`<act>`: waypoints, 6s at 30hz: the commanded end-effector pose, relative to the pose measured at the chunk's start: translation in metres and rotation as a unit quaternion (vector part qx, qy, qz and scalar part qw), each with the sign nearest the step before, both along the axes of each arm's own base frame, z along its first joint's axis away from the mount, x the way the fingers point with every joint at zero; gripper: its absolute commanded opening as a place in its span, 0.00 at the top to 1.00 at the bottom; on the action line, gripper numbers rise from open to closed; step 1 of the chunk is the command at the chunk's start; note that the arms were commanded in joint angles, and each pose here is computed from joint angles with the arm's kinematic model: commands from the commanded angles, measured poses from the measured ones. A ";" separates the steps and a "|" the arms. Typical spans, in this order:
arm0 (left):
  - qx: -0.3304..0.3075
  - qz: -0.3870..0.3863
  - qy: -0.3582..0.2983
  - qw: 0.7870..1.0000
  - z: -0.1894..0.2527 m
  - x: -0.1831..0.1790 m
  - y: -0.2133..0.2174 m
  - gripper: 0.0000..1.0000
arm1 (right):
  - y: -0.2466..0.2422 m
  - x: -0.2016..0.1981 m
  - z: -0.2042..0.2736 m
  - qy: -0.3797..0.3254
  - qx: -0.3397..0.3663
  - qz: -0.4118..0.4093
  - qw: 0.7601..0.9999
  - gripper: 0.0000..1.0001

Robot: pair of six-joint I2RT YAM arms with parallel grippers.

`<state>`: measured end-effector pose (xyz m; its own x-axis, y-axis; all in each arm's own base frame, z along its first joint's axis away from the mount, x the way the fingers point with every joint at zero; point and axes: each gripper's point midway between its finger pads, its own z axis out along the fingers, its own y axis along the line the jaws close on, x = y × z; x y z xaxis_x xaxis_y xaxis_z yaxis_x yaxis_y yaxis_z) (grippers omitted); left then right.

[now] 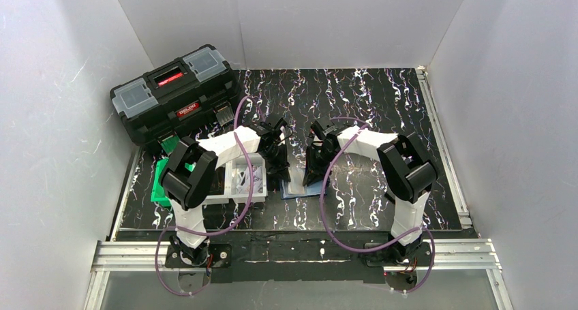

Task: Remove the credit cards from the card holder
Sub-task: Remove the credit card from the card holder.

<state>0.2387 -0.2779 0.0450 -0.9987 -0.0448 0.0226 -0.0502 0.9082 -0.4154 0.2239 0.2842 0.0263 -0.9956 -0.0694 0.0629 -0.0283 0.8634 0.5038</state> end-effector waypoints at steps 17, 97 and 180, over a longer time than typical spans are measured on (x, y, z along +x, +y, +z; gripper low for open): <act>-0.011 -0.006 -0.011 1.000 0.048 -0.007 -0.014 1.00 | -0.019 0.019 0.056 -0.102 -0.019 -0.013 0.995 0.49; -0.048 -0.050 -0.030 0.997 0.043 0.000 -0.017 0.64 | -0.026 0.013 0.034 -0.110 -0.061 -0.033 0.991 0.82; -0.061 -0.056 -0.012 0.996 0.016 -0.012 0.000 1.00 | -0.069 -0.004 -0.029 -0.031 -0.092 -0.069 0.993 0.96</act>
<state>0.2242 -0.2936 0.0446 -0.9973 0.0539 0.0501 0.0156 0.8204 -0.5716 0.2250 0.2428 0.0238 -0.9978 0.0666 0.0055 0.0615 0.8833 0.4648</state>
